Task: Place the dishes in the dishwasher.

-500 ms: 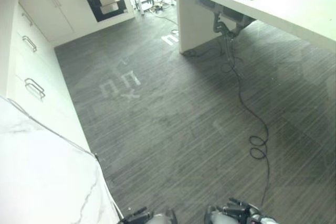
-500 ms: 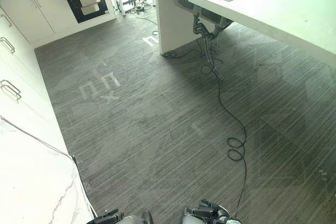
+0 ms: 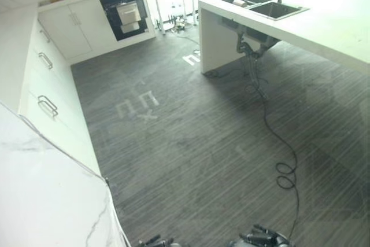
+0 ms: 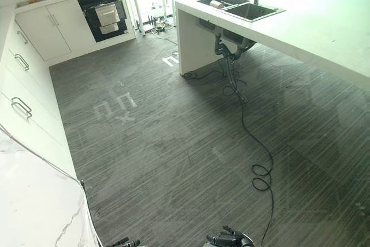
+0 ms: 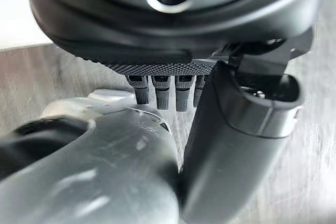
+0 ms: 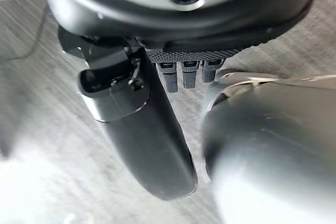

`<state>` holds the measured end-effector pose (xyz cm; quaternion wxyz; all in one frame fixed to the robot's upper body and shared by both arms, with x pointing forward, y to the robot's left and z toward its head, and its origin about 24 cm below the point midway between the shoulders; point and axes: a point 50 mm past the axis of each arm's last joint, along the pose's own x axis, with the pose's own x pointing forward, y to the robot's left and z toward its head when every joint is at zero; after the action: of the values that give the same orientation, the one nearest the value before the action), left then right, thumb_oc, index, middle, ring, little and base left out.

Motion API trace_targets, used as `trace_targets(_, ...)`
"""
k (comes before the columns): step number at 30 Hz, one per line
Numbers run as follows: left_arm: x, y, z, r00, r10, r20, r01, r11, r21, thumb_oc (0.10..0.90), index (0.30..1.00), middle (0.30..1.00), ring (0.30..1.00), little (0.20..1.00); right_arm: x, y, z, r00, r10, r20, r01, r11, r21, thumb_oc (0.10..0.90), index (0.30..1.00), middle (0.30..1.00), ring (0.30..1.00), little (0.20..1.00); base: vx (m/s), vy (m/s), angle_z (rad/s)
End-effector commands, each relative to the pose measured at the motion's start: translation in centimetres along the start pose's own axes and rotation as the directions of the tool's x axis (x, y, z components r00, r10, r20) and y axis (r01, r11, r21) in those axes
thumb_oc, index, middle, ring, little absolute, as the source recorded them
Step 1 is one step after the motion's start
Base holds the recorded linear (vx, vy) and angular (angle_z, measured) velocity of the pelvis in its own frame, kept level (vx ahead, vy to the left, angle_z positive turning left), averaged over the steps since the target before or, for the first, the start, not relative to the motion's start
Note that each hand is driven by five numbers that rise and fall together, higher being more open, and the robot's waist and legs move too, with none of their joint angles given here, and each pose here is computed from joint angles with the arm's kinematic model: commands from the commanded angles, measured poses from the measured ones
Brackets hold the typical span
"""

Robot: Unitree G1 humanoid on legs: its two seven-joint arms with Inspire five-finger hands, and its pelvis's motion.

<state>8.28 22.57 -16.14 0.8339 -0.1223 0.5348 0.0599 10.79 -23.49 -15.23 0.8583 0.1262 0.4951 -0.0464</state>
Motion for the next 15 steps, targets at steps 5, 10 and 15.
trace_targets(5, 0.2, -3.1, 7.2, 0.927, -0.017, 0.375, 0.014, 1.0, 0.011, 0.8, 0.9, 0.9, 0.9, 0.9, 0.1, 2.3, 7.6, 0.922, 0.155, 0.355, -0.128, 0.987, -0.098, 0.8, 0.9, 0.9, 0.9, 0.9, 0.02, -0.056, -0.01)
trace_targets(10, -0.9, -4.0, 10.4, 0.836, -0.06, 0.545, 0.041, 0.998, 0.047, 0.8, 0.9, 0.9, 0.9, 0.9, -0.3, 3.2, 9.5, 0.879, 0.211, 0.428, -0.166, 0.976, -0.142, 0.8, 0.9, 0.9, 0.9, 0.9, 0.04, -0.075, 0.03)
trace_targets(15, -1.8, -4.5, 12.1, 0.779, -0.093, 0.62, 0.065, 0.996, 0.067, 0.8, 0.9, 0.9, 0.9, 0.9, -0.8, 3.9, 11.0, 0.845, 0.246, 0.475, -0.192, 0.968, -0.161, 0.8, 0.9, 0.9, 0.9, 0.9, 0.07, -0.101, 0.02)
